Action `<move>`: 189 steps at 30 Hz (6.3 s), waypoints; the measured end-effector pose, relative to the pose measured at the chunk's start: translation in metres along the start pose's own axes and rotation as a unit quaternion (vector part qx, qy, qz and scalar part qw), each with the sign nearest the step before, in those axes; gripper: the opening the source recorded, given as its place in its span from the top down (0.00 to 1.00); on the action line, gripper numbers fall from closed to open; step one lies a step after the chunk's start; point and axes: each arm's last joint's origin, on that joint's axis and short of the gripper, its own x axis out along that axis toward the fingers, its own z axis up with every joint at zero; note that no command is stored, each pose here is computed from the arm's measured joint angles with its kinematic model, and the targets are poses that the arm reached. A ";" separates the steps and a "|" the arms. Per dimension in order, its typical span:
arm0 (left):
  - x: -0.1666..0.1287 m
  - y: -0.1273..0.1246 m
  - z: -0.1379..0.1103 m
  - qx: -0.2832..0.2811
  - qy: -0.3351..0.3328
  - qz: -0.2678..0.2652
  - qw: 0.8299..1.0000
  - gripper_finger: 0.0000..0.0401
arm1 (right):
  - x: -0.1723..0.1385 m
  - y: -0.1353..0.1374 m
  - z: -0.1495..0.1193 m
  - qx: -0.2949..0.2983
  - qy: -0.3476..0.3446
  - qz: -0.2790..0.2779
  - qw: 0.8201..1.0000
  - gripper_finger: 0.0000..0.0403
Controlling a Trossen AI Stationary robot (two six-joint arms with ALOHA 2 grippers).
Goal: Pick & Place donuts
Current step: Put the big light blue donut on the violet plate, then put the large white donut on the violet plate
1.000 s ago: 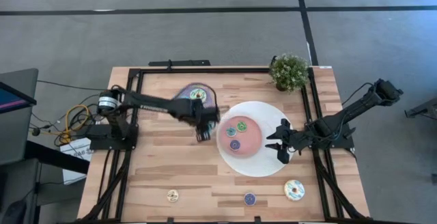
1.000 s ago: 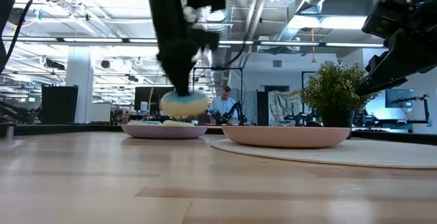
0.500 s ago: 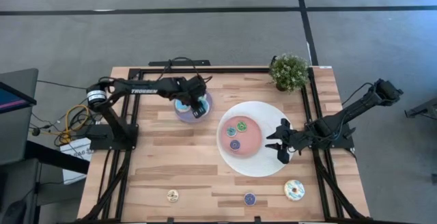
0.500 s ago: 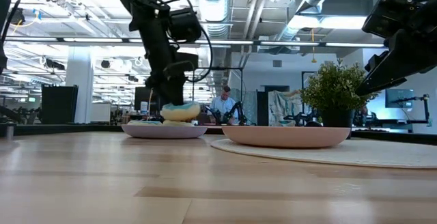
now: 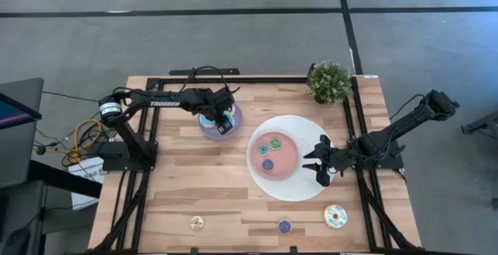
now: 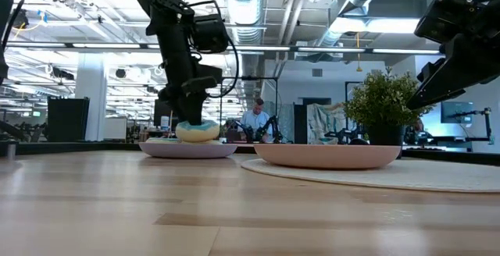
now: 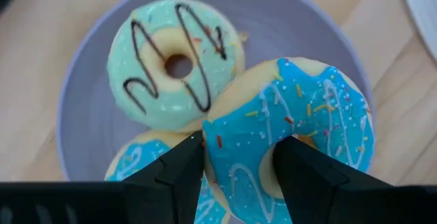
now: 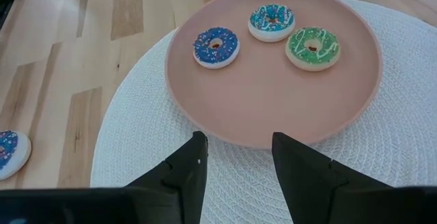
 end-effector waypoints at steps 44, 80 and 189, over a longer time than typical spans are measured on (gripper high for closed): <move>0.010 -0.018 -0.012 -0.035 -0.032 0.015 0.999 0.54 | 0.000 0.000 0.000 -0.001 0.000 0.001 1.000 0.62; -0.050 -0.031 -0.021 0.010 -0.087 -0.001 0.996 0.46 | 0.000 0.000 0.000 -0.001 0.002 0.000 1.000 0.62; -0.069 -0.073 -0.145 0.168 -0.332 -0.180 0.911 1.00 | -0.007 0.141 -0.061 0.109 0.412 -0.119 0.897 0.26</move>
